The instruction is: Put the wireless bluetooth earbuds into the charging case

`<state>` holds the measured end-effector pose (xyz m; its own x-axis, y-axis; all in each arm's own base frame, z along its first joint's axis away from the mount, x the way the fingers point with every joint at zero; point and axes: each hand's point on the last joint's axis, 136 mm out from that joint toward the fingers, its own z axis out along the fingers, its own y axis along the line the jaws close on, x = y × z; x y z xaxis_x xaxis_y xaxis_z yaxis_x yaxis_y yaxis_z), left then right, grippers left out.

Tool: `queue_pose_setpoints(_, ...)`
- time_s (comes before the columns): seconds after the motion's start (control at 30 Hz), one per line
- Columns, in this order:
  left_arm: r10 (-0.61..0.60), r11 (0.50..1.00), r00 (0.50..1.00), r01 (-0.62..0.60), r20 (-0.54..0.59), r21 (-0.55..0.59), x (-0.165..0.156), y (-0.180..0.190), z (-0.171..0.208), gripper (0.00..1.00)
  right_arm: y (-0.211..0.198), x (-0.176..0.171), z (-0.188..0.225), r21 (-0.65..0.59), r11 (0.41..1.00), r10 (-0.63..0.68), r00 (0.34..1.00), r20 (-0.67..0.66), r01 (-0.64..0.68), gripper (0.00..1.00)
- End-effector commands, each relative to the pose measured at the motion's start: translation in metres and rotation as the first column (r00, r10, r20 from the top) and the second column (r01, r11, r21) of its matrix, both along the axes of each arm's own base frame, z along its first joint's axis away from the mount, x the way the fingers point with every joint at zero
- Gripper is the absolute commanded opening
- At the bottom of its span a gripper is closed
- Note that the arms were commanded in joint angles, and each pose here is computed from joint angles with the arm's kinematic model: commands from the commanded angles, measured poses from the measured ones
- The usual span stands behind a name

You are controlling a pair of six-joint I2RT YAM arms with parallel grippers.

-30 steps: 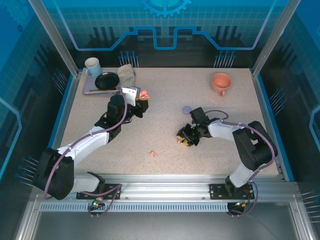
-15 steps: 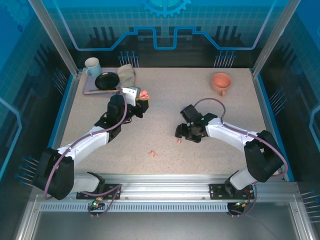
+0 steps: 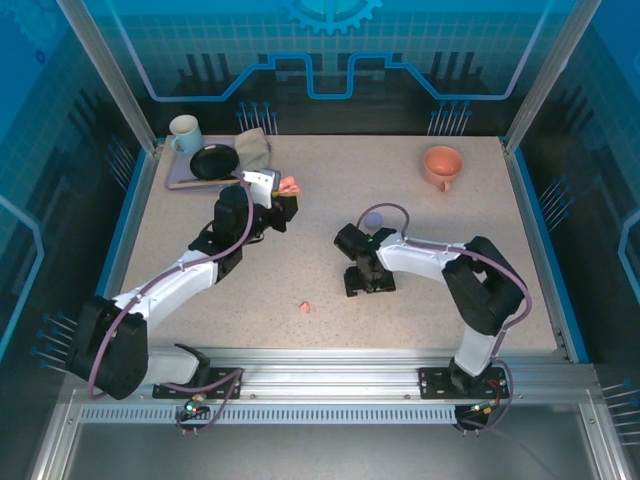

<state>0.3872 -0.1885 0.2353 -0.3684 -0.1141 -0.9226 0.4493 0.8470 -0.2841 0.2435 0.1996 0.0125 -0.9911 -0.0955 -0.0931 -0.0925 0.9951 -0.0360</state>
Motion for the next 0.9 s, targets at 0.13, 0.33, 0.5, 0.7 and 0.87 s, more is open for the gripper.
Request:
queue_pose_setpoints(0.13,-0.015,1.000,1.000,0.016,0.013,-0.024,0.002,-0.004,0.011,0.00,-0.020,0.021,-0.003,-0.139,0.990,0.024,1.000,0.019,-0.021,0.70)
queue_pose_setpoints(0.33,-0.017,1.000,1.000,0.017,0.021,-0.025,0.000,-0.004,0.014,0.00,-0.046,0.031,0.006,-0.169,0.986,0.002,1.000,0.022,0.001,0.69)
queue_pose_setpoints(0.5,-0.021,0.999,0.999,0.022,0.027,-0.029,0.000,-0.004,0.015,0.00,-0.062,0.049,0.009,-0.135,0.988,-0.075,0.996,0.044,0.081,0.68)
queue_pose_setpoints(0.7,-0.027,0.999,0.999,0.028,0.023,-0.041,0.002,-0.007,0.014,0.00,-0.084,0.072,0.022,-0.113,0.970,-0.205,0.975,0.082,0.213,0.67)
queue_pose_setpoints(0.87,-0.037,0.997,0.999,0.039,0.020,-0.072,0.003,-0.012,0.015,0.00,-0.094,0.062,0.050,-0.051,0.934,-0.345,0.929,0.134,0.354,0.63)
